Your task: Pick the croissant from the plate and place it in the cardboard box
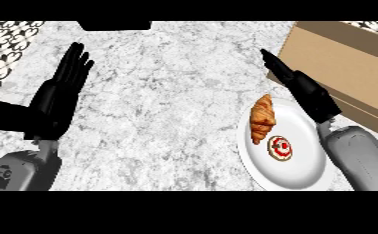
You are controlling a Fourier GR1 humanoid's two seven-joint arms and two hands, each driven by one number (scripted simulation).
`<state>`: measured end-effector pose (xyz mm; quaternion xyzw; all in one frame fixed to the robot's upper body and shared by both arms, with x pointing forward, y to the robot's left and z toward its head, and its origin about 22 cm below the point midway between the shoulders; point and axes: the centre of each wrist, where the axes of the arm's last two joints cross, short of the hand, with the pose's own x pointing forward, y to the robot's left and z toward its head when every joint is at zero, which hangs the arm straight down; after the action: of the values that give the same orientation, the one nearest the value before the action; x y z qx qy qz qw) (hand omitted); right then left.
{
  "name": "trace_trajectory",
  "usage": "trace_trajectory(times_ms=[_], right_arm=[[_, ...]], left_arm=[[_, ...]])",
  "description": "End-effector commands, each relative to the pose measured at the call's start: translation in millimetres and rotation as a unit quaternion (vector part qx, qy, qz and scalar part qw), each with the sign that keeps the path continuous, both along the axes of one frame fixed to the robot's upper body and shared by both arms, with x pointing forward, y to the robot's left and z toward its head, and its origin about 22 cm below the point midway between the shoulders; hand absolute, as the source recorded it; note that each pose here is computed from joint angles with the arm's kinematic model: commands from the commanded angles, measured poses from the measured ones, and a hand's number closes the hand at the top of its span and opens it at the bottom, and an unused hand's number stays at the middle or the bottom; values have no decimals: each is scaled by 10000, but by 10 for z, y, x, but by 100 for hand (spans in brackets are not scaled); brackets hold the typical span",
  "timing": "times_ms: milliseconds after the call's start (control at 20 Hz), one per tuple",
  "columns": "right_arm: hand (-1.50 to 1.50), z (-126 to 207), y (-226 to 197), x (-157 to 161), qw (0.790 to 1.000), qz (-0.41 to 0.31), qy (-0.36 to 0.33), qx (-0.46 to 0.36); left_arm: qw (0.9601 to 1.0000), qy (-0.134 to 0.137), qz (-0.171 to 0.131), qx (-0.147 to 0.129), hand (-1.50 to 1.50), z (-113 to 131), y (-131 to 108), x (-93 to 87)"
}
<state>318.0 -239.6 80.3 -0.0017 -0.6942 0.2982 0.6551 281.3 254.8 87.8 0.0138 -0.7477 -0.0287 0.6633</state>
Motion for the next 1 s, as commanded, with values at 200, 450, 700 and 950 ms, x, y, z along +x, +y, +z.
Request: trace_trajectory(times_ms=[200, 450, 700, 950], right_arm=[[150, 343, -335, 35, 9368, -2983, -1706, -652], [150, 45, -902, -146, 8495, -4645, -1536, -1974], [-150, -270, -622, -386, 8088, -4868, -2027, -2603], [-150, -370, -478, -583, 7853, -5038, -1116, -3422]], left_arm=[[9841, 1043, 1351, 494, 0, -539, 454, -224], [9688, 1614, 1827, 442, 0, -848, 585, -414], [9685, 1681, 1790, 411, 0, -995, 501, -492], [9692, 1595, 1815, 473, 0, -1022, 437, -489]])
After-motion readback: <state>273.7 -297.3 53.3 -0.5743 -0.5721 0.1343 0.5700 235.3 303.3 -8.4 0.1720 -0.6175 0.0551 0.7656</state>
